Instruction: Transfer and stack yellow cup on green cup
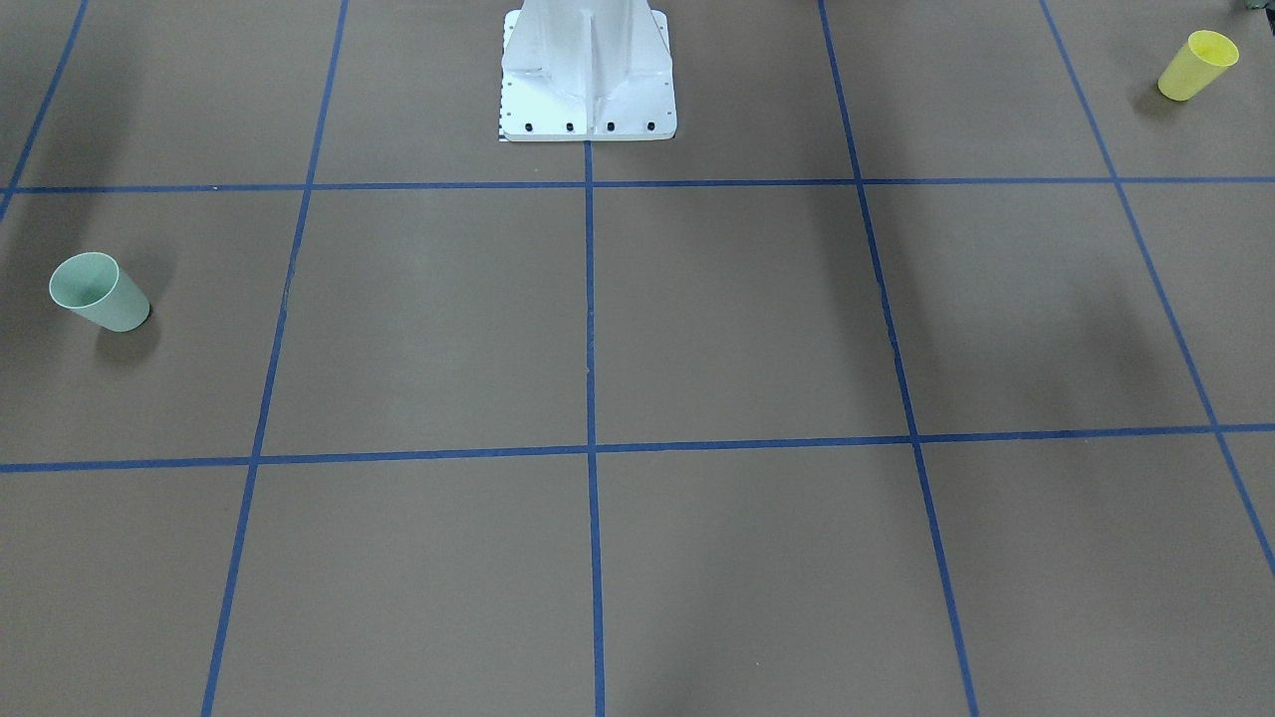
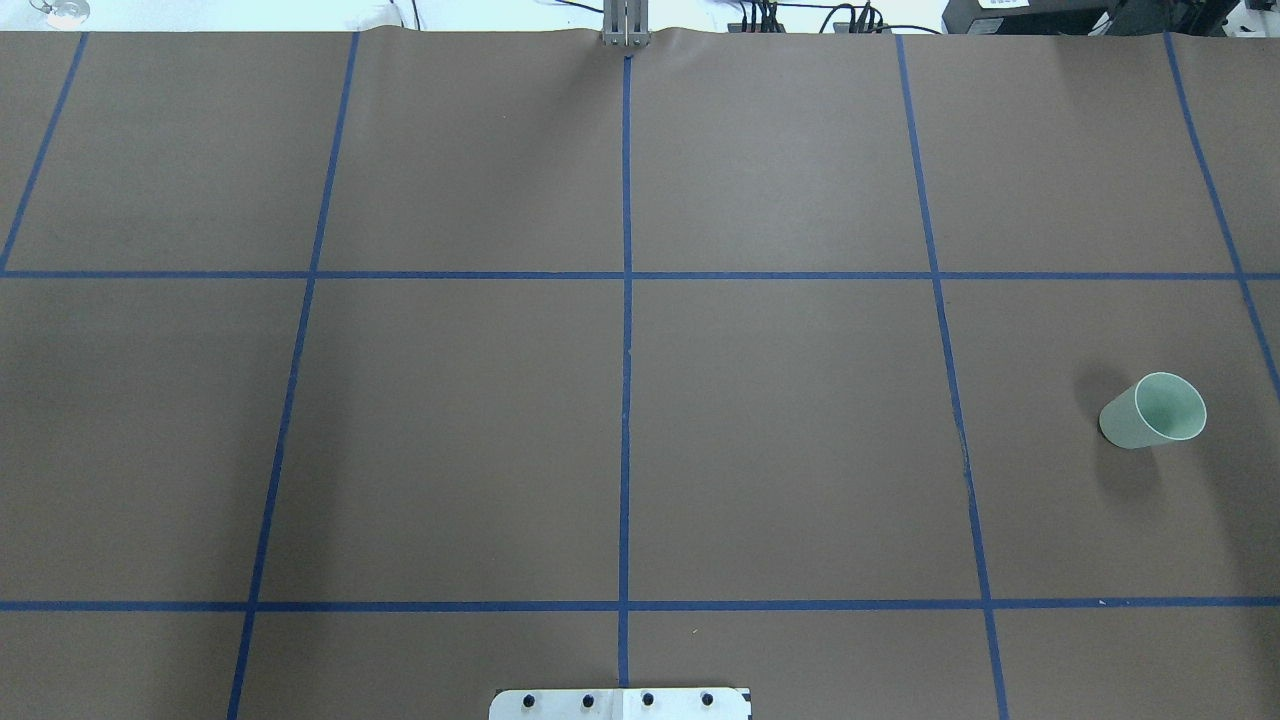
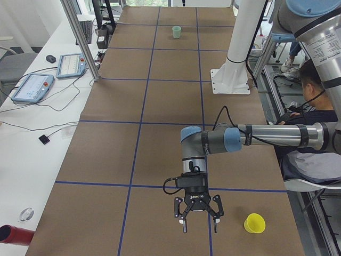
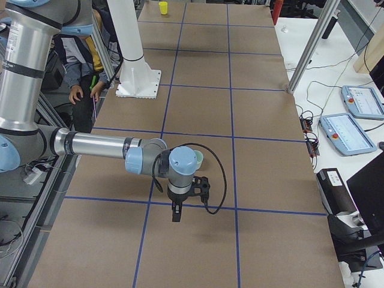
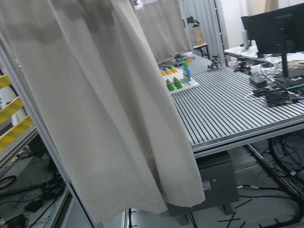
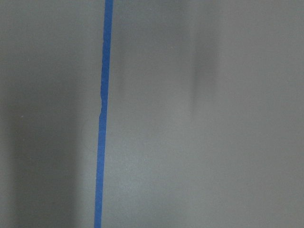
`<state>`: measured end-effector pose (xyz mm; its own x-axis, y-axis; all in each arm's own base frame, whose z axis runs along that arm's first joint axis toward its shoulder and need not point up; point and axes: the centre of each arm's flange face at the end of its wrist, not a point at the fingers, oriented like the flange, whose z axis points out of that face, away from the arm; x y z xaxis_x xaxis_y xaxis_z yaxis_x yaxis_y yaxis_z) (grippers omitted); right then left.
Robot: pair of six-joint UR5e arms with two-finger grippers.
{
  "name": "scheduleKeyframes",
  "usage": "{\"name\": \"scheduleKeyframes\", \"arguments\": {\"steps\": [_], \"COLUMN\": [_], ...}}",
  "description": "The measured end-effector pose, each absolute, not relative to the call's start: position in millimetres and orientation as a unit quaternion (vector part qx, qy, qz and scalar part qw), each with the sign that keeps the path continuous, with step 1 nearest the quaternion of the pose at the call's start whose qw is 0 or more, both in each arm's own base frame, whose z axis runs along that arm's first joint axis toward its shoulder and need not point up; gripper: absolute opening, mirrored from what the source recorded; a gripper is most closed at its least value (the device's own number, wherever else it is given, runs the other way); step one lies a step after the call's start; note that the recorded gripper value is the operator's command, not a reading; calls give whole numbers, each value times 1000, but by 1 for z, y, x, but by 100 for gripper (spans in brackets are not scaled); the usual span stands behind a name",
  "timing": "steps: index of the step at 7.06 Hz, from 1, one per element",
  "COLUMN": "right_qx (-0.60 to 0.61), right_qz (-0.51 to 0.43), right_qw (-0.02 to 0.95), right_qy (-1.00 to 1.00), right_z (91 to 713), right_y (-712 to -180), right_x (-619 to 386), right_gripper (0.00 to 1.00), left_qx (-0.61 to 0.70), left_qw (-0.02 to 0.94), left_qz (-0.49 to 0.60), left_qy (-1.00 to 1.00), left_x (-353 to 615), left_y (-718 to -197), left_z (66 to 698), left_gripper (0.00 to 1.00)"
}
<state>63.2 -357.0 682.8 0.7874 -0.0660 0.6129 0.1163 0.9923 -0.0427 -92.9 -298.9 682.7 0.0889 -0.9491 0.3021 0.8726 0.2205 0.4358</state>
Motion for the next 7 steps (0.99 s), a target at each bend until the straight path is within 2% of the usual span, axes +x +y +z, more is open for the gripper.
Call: {"name": "scheduleKeyframes", "arguments": {"steps": [3,7], "right_qx": [-36,-34], "right_qz": [-49,-50], "right_qw": [944,945], "right_qy": [-323,-322], "right_z": [682,681], "right_y": [-358,-362], "right_x": [63,63], "right_gripper": [100,100], "left_qx": [25,-39], "left_qw": [657,561], "left_qz": [-663,-713], "left_qy": [-357,-420], "left_x": [-50,70], "left_y": [-271,-293], "left_z": [707,739], "left_gripper": [100,100]}}
